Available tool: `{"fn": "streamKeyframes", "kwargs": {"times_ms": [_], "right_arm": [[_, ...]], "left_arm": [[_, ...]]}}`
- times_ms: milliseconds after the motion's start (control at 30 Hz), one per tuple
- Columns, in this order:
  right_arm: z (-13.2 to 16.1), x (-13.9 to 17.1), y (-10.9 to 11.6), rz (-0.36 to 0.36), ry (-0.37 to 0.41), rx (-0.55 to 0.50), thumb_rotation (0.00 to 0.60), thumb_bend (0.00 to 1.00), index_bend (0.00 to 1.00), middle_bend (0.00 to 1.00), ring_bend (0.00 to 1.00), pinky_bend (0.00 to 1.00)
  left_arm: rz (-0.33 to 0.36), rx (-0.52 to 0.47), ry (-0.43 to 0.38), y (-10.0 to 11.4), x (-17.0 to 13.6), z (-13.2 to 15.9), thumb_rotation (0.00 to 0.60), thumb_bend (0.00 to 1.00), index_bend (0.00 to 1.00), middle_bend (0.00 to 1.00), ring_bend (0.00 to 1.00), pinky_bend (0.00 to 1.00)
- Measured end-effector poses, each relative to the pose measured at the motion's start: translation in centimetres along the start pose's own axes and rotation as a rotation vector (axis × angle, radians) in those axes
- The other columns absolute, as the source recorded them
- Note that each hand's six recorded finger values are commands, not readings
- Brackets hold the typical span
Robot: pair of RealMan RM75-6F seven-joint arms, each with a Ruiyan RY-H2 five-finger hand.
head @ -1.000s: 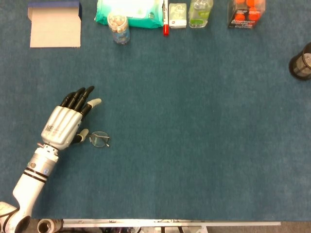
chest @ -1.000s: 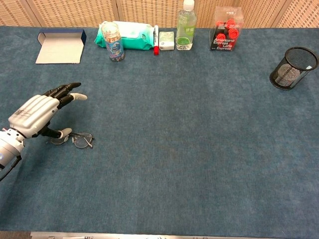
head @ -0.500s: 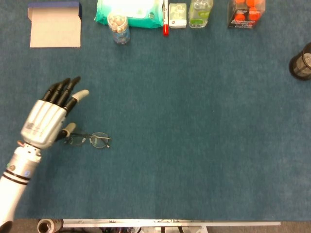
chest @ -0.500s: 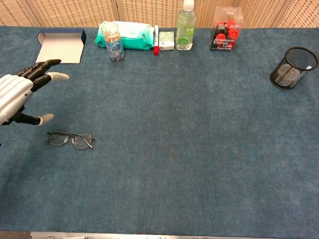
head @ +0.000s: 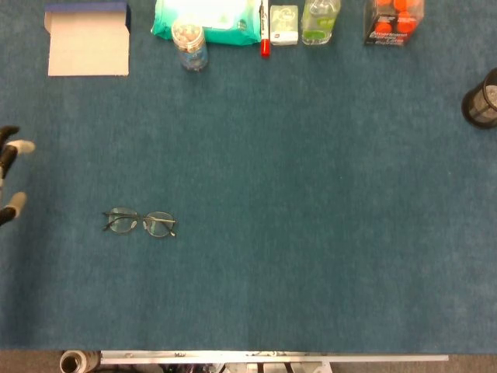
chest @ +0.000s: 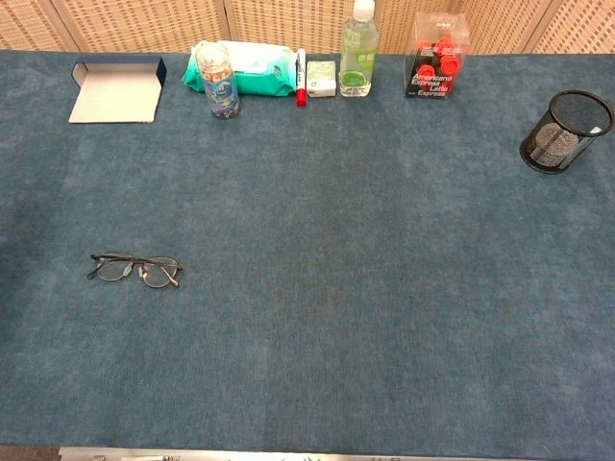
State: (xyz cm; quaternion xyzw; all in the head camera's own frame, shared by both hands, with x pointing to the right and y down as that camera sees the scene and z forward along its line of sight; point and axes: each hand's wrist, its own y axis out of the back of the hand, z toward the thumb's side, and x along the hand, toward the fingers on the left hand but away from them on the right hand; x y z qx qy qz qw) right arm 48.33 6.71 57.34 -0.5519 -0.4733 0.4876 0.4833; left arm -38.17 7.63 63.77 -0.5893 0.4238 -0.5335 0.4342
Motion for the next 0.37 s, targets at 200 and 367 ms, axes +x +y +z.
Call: {"fn": "streamKeyframes", "kwargs": {"times_ms": [200,367], "right_arm": [[-0.1,-0.1,-0.3,0.008,-0.001,0.004,0.600,0.31,0.56,0.49,0.39,0.46],[-0.6,-0.3,-0.8,0.031,-0.017,0.003,0.600,0.31,0.56,0.49,0.39,0.46]], "left_arm": [[0.035,0.004,0.061,0.8,0.2,-1.9,0.600,0.20,0.32,0.21,0.12,0.24],[0.057,-0.007,0.097,1.3,0.2,-2.8,0.600,0.20,0.32,0.21,0.12,0.24]]}}
